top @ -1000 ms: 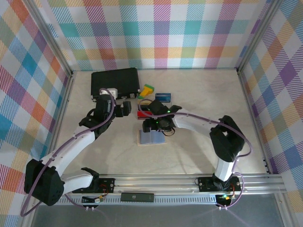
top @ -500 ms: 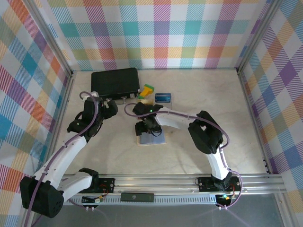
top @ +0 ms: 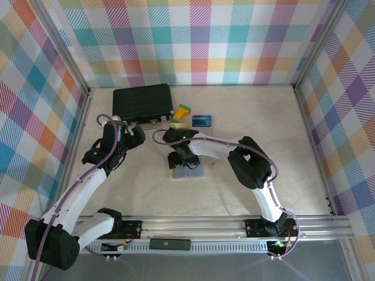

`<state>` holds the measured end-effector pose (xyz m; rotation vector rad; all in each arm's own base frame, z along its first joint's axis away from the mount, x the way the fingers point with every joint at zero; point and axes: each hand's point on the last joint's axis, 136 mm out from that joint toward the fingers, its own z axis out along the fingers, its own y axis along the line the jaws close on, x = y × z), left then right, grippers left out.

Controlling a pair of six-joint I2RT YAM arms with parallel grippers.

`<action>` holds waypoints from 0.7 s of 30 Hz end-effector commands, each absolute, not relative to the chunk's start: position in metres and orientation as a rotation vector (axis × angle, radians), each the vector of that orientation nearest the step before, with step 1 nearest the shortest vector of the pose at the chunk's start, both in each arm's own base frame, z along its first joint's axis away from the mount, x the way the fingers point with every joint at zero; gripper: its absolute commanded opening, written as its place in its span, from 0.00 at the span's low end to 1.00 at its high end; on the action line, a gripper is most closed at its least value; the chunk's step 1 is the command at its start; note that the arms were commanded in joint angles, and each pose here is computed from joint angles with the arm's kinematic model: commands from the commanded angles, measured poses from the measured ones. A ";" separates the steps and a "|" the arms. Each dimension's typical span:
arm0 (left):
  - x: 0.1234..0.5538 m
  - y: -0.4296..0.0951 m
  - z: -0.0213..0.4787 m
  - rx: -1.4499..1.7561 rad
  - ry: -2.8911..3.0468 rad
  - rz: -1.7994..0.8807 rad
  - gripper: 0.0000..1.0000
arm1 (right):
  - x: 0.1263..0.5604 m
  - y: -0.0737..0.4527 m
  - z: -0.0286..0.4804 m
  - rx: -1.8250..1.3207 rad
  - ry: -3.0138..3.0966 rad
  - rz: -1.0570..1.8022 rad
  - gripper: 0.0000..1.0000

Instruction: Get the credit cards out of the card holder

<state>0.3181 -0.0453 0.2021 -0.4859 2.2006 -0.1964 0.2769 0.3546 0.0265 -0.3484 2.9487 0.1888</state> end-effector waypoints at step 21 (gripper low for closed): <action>0.297 -0.071 0.138 -0.568 2.362 -0.417 0.93 | 0.268 0.325 0.016 -0.251 2.961 0.095 0.53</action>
